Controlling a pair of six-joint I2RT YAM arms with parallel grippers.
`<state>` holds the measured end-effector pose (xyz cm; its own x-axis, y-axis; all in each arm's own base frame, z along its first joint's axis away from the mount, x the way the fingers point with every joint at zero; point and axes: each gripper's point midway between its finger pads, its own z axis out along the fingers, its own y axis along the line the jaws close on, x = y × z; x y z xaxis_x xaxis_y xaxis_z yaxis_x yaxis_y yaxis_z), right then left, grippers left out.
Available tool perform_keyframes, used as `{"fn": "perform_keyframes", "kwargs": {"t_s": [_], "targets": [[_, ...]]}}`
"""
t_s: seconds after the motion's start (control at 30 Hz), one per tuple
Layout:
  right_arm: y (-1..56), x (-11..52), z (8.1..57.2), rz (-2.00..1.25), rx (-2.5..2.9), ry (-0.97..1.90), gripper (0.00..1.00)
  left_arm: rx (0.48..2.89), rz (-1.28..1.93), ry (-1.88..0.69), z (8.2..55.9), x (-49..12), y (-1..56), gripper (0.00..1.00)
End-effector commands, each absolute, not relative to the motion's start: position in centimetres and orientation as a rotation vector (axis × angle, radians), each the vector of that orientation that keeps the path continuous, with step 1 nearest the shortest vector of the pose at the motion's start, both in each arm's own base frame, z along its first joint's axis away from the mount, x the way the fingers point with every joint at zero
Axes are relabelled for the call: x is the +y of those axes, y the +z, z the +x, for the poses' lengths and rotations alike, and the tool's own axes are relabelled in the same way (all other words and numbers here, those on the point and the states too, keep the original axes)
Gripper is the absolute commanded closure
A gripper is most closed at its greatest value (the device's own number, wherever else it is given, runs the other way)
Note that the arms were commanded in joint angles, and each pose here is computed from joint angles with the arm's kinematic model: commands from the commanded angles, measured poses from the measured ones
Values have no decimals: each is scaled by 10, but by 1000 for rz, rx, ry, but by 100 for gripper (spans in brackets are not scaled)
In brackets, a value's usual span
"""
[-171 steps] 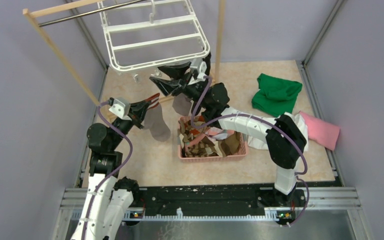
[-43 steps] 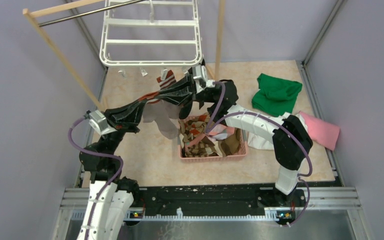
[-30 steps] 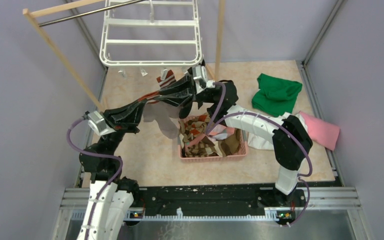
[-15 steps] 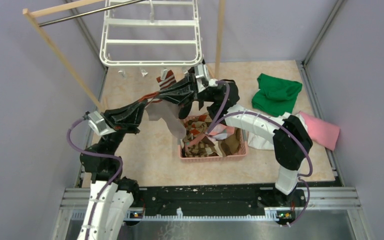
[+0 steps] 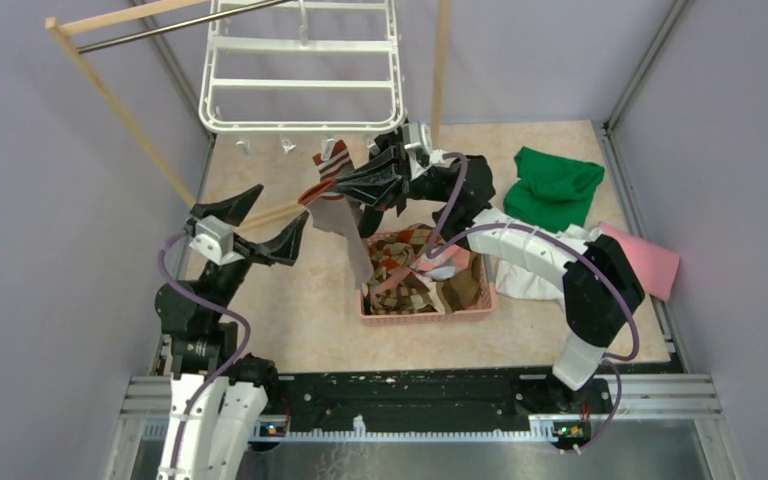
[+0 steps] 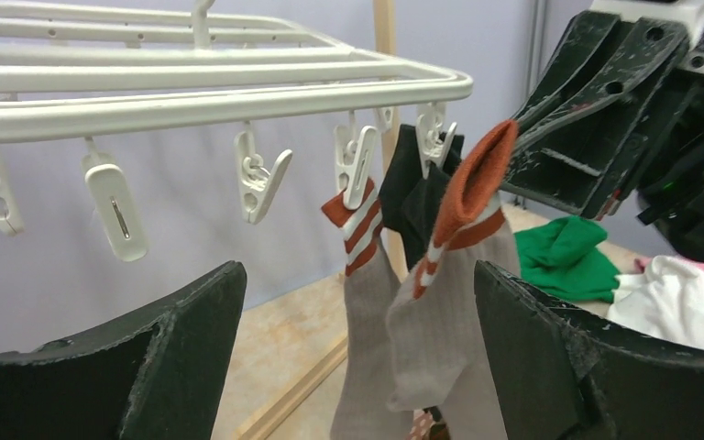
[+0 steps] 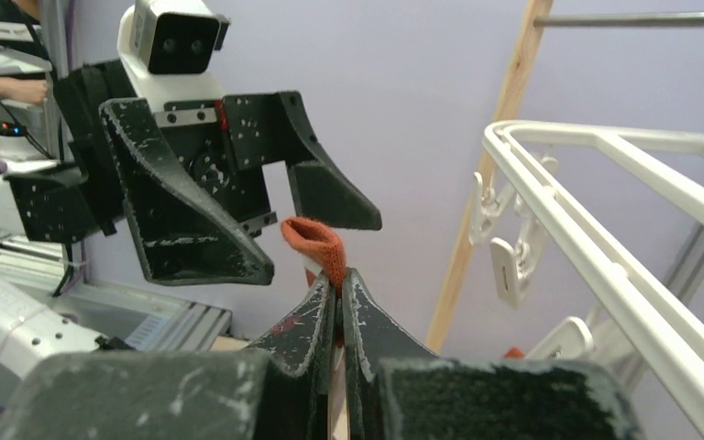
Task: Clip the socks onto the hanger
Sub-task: Adjust the sock.
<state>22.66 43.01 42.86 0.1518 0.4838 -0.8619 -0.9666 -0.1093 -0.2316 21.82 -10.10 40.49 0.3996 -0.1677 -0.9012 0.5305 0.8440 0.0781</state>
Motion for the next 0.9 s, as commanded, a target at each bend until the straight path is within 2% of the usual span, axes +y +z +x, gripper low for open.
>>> {"fn": "perform_keyframes", "kwargs": {"t_s": [0.0,0.37,0.47,0.63,0.87], "targets": [[442,417,225,-1040,613,1310,100,1109,458,-381,231,-101,413,1],[426,419,241,-1018,694,1265,100,1188,732,-557,245,-135,419,1],[420,414,248,-1014,722,1254,100,1201,760,-610,250,-123,410,3],[412,403,252,-1027,734,1211,100,1148,717,-545,251,-88,416,3],[409,400,249,-1029,718,1208,100,1062,702,-568,258,-83,427,8]]}}
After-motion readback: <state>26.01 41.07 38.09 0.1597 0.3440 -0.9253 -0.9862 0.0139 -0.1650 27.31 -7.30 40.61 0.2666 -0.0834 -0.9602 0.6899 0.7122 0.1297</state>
